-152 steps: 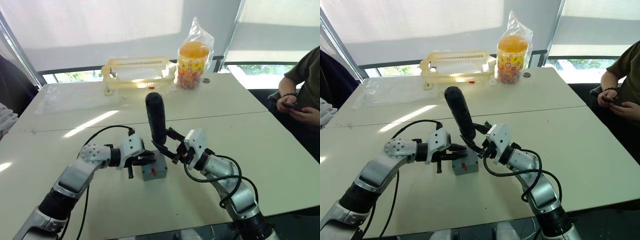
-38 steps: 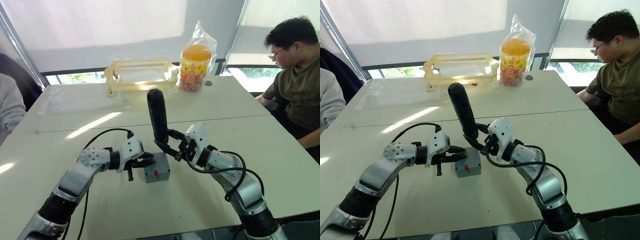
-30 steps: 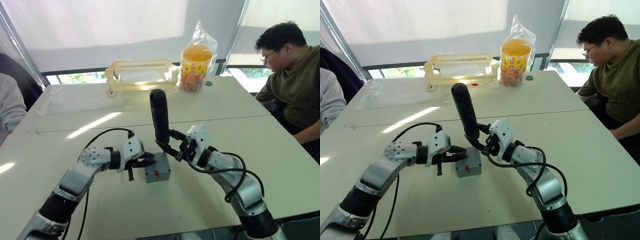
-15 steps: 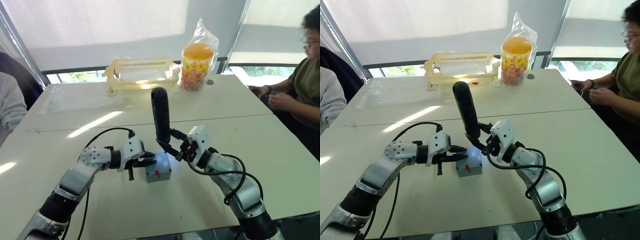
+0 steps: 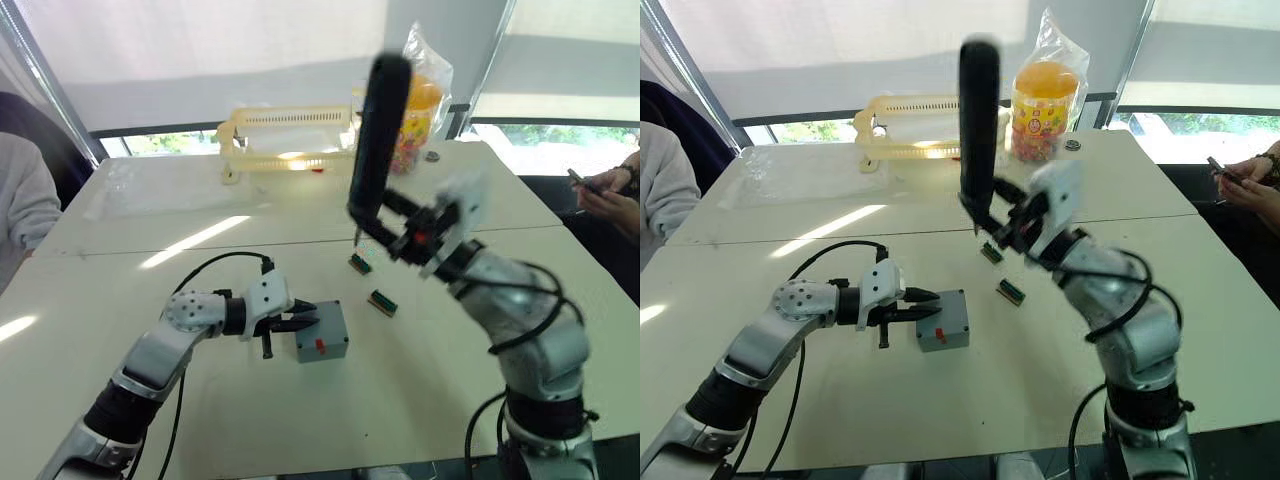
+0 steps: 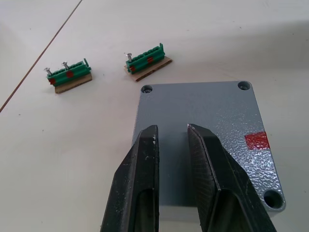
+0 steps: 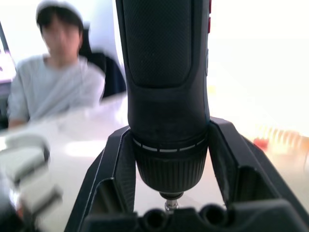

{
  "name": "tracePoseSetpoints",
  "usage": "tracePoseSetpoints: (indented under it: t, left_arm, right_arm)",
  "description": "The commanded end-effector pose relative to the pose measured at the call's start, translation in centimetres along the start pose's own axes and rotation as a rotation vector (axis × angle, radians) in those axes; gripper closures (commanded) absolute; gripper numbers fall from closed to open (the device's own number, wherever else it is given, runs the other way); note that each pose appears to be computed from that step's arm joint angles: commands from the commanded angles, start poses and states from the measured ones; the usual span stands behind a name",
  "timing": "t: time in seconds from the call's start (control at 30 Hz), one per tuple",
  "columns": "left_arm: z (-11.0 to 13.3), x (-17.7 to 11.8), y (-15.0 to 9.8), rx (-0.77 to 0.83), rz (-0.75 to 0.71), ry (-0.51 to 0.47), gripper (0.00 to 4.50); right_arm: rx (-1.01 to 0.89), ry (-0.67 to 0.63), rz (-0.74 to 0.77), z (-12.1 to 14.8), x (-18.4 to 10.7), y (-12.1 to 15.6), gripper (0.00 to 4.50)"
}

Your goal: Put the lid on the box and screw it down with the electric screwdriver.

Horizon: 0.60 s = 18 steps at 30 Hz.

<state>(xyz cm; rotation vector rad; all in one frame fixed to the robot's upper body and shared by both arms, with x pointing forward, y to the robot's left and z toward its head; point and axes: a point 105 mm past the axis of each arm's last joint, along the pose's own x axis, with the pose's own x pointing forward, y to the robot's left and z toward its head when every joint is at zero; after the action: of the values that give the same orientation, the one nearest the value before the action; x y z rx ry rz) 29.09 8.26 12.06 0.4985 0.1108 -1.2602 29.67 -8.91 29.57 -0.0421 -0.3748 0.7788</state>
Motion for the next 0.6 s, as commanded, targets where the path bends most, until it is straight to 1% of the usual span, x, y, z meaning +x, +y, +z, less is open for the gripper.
tracePoseSetpoints:
  t: [0.03,0.1,0.17,0.23,0.3,0.37,0.5,0.6]
  left_arm:
    - [-2.6,0.0,-1.0,-0.110,-0.023,0.079,3.56]
    - [-1.1,-0.3,-0.4,-0.123,-0.007,0.024,3.56]
    - [0.7,-0.8,0.2,-0.134,0.009,-0.029,3.56]
    - [2.6,-1.8,0.8,-0.129,0.011,-0.070,3.56]
    - [4.3,-2.9,0.9,-0.103,-0.006,-0.085,3.56]
    - [5.4,-3.7,0.4,-0.085,-0.045,-0.081,3.56]
    - [6.4,-4.8,-1.3,-0.053,-0.139,-0.033,3.56]
    - [6.2,-5.1,-2.2,-0.056,-0.165,-0.002,3.56]
  right_arm:
    - [0.117,-0.039,0.013,3.9,-1.0,-1.2,2.77]
    - [0.168,0.059,0.015,3.3,-2.0,-2.1,2.77]
    - [0.227,0.224,0.016,1.6,-3.6,-3.0,2.77]
    - [0.280,0.419,-0.012,-0.3,-5.7,-4.1,2.77]
    - [0.352,0.611,-0.031,-1.9,-8.1,-4.8,2.77]
    - [0.455,0.763,-0.044,-3.4,-10.4,-5.3,2.77]
    - [0.621,0.950,-0.112,-5.6,-13.9,-6.0,2.77]
    - [0.713,1.035,-0.206,-7.6,-15.7,-7.0,2.77]
